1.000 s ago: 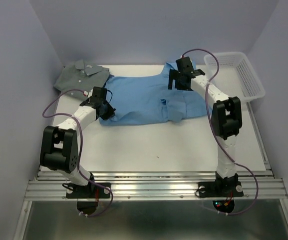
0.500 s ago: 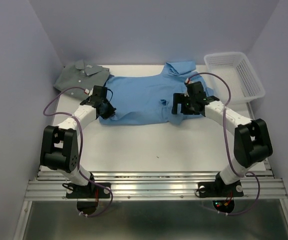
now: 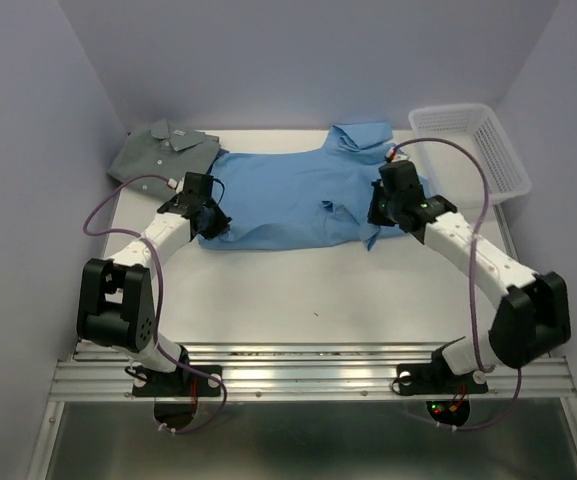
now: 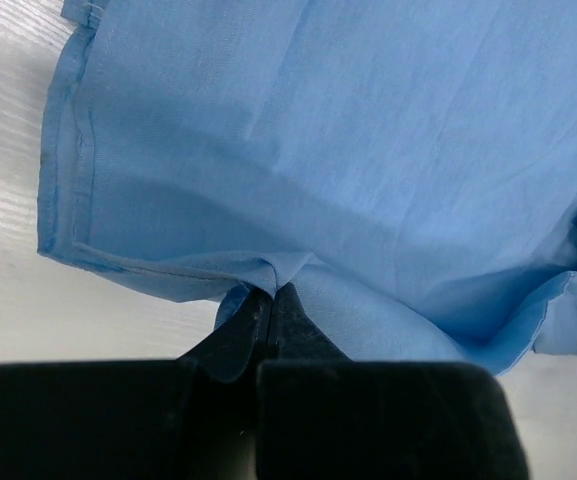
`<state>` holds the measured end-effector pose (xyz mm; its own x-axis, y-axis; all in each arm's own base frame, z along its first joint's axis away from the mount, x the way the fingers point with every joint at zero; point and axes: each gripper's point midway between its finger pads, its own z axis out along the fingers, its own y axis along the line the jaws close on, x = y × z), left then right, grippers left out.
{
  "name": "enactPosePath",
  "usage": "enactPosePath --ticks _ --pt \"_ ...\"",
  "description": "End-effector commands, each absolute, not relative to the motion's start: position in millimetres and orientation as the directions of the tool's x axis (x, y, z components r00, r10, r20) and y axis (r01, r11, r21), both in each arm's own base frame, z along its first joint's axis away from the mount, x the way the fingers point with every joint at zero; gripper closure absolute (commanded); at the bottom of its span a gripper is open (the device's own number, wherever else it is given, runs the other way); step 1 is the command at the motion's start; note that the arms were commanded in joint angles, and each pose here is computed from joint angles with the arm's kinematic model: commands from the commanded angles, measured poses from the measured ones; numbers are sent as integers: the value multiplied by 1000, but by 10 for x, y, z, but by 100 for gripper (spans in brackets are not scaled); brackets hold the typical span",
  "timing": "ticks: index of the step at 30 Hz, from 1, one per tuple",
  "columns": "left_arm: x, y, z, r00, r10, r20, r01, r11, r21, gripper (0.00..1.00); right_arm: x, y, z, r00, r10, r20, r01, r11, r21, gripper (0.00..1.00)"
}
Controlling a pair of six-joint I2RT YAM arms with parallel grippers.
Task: Fold and stack the long sleeve shirts
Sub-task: Fold the shirt
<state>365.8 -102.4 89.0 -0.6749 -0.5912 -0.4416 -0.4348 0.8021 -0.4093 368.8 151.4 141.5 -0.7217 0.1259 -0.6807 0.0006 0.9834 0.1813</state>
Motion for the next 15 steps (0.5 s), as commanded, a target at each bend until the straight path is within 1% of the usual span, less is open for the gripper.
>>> enactPosePath --ticks 1,3,4,5,6,7,8,9,12,14,15 --pt "3596 -961 1012 -660 -587 -469 -429 807 -406 100 3351 952 1853 -615 282 -736 263 954 146 99" --pt "3507 -946 1002 -668 -582 -463 -429 810 -399 100 3071 720 1868 -616 315 -722 353 930 104 99" --pt "3471 -935 997 -670 -581 -461 -430 811 -397 100 2975 660 1932 -599 343 -723 383 916 118 99" --pt "3410 -929 969 -678 -576 -457 -429 815 -390 100 2858 608 2136 -538 400 -742 404 895 190 100" --pt "3346 -922 993 -682 -573 -455 -425 816 -391 100 2738 563 2205 -530 413 -741 407 890 205 99" --pt "3301 -910 991 -685 -572 -451 -427 817 -387 100 2667 542 2320 -502 430 -750 398 885 241 99" --pt "3230 -902 951 -694 -567 -444 -428 821 -379 100 2537 508 2559 -445 455 -771 363 879 310 99" --pt "3163 -886 978 -696 -565 -443 -427 822 -378 100 2464 524 2713 -426 462 -778 321 881 348 99" --pt "2995 -853 968 -709 -555 -435 -426 829 -363 100 2185 459 3153 -341 510 -790 249 859 447 99" --pt "2869 -865 928 -731 -546 -409 -421 833 -359 100 2061 445 3307 -318 521 -792 209 854 477 99" --pt "2830 -878 961 -734 -543 -408 -411 833 -370 100 1970 469 3415 -304 529 -792 158 848 506 99"
